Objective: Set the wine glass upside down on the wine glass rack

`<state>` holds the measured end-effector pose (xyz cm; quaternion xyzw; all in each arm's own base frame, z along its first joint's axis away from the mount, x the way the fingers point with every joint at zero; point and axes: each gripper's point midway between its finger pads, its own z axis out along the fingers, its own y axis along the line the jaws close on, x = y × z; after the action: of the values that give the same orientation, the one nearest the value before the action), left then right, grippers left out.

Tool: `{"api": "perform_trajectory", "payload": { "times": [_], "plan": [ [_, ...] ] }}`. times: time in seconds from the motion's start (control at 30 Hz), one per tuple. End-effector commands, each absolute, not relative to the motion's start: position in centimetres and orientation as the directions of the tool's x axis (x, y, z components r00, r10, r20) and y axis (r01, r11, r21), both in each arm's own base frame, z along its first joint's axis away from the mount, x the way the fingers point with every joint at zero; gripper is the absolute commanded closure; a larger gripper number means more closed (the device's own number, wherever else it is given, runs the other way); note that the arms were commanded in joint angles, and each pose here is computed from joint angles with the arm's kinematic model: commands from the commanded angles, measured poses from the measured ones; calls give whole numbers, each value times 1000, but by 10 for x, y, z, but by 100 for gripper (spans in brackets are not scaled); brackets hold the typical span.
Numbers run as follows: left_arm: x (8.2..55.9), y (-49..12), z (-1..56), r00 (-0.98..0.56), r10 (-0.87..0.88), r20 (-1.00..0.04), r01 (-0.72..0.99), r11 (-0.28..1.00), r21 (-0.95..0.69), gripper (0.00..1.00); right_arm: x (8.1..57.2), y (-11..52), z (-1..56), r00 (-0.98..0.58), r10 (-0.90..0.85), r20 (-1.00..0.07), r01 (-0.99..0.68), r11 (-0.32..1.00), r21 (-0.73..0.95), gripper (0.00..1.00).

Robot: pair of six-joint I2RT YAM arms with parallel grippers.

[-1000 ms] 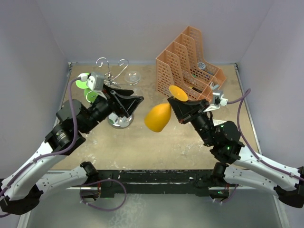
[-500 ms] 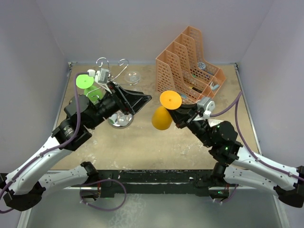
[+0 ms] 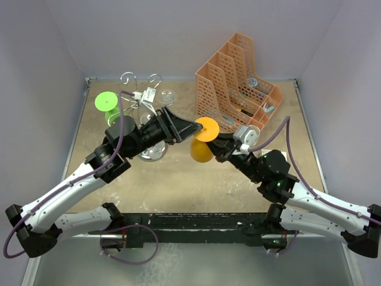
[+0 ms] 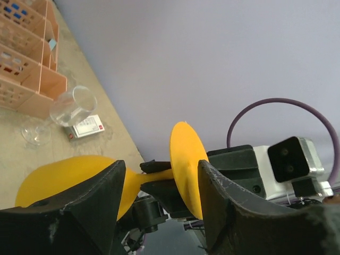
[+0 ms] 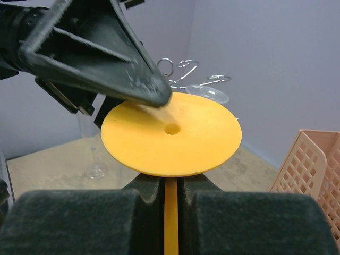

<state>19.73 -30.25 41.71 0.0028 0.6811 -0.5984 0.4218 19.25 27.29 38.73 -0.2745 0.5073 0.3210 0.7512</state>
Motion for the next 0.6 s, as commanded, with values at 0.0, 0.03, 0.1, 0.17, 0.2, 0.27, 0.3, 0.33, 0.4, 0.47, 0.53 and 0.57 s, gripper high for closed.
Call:
{"api": "perform_trajectory", "payload": {
  "times": [0.0, 0.03, 0.1, 0.17, 0.2, 0.27, 0.3, 0.33, 0.4, 0.47, 0.53, 0.57],
  "plan": [
    [190, -310, 422, -700, -507, -504, 475, 197, -858, 49, 190, 276, 415, 345, 227, -911, -764, 632, -131, 100],
    [191, -310, 420, -704, -507, -498, 468, 197, -862, 52, 188, 278, 416, 341, 236, -910, -772, 623, -128, 100],
    [190, -309, 419, -705, -514, -489, 460, 194, -867, 59, 187, 279, 418, 337, 256, -906, -780, 615, -116, 100],
    [190, -307, 419, -704, -520, -484, 456, 192, -869, 63, 186, 280, 416, 334, 264, -905, -783, 611, -111, 100],
    [190, -306, 419, -704, -521, -483, 455, 191, -870, 67, 186, 281, 415, 331, 266, -905, -787, 608, -109, 100],
    [189, -305, 420, -706, -523, -477, 451, 188, -873, 74, 187, 285, 412, 323, 266, -908, -794, 599, -107, 100],
    [189, -305, 420, -707, -523, -475, 448, 188, -874, 79, 186, 287, 411, 321, 265, -909, -797, 594, -108, 100],
    [188, -304, 420, -708, -524, -473, 447, 187, -875, 83, 186, 288, 411, 319, 266, -910, -801, 589, -108, 100],
    [187, -304, 418, -714, -525, -463, 435, 185, -881, 91, 185, 291, 409, 313, 267, -911, -808, 578, -109, 100],
    [188, -302, 414, -719, -530, -448, 416, 188, -890, 100, 184, 292, 408, 311, 271, -911, -813, 571, -108, 100],
    [188, -300, 410, -722, -538, -435, 398, 192, -897, 100, 183, 294, 407, 305, 272, -913, -818, 566, -104, 100],
    [188, -299, 409, -723, -543, -427, 391, 189, -901, 100, 183, 294, 405, 301, 271, -914, -821, 561, -103, 100]
  ]
}}
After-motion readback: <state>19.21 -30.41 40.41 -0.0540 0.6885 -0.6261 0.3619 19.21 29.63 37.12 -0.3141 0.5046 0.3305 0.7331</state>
